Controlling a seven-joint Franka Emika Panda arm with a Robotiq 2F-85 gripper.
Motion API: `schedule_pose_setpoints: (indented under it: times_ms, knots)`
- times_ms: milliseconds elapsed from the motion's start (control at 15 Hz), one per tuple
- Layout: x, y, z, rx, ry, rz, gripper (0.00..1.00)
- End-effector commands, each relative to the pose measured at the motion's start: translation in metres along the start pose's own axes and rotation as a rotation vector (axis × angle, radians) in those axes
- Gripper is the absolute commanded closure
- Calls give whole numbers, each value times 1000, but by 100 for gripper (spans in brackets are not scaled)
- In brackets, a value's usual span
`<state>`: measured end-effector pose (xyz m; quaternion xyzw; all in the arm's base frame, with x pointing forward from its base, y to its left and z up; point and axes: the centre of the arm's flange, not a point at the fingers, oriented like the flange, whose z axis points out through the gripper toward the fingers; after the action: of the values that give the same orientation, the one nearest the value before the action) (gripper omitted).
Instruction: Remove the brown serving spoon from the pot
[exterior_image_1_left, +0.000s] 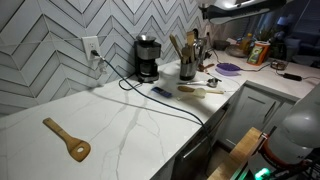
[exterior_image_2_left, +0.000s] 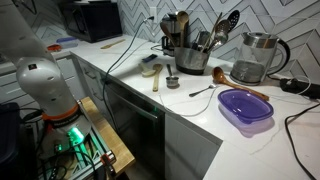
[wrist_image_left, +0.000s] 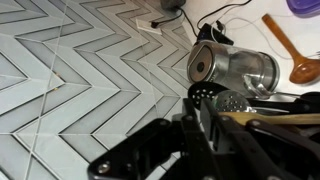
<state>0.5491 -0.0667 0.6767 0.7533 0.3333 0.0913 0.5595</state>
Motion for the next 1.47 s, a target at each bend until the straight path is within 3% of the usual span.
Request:
schedule_pose_setpoints:
  times_ms: [0, 200, 267, 867, 1400]
  knots:
    - [-4, -1, 2, 142, -8, -41, 96]
    - [-9, -8, 5, 299, -12, -102, 96]
    - [-11, -11, 5, 347, -5, -118, 64]
    - [-58, -36, 61, 711, 72, -77, 2]
    - [-105, -59, 127, 963, 242, 101, 1]
